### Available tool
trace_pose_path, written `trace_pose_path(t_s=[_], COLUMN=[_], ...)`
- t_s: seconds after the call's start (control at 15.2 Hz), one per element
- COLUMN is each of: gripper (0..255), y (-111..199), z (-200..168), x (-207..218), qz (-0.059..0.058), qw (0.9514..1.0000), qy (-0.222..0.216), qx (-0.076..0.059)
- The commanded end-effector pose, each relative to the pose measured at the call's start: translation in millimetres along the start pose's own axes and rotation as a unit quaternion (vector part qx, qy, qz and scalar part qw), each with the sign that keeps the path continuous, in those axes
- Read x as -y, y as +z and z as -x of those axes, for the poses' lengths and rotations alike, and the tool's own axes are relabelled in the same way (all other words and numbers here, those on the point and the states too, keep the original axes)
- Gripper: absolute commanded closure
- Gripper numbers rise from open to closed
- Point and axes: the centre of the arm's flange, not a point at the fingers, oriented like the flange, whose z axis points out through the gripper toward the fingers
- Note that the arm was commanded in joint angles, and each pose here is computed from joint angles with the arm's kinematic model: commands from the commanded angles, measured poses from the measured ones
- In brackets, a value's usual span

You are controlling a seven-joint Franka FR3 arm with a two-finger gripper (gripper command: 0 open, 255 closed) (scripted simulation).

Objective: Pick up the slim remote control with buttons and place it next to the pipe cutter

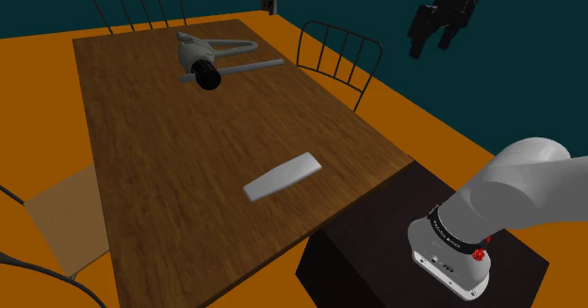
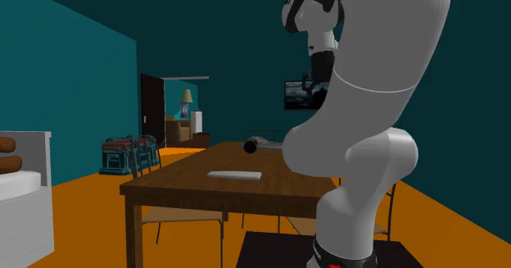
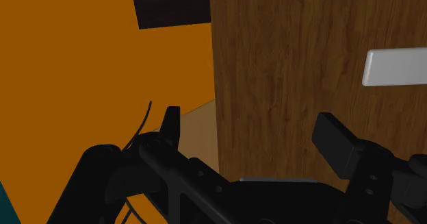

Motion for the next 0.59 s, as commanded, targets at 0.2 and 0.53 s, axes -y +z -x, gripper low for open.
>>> trace_pose_path(t_s=[0.2, 0.53], gripper=[0, 0], y=[20, 54], z=[20, 46], x=[26, 74], qz=[-0.005, -0.013], qw=[0.9980, 0.9859], qy=[0.063, 0.167], qx=[0.001, 0.002])
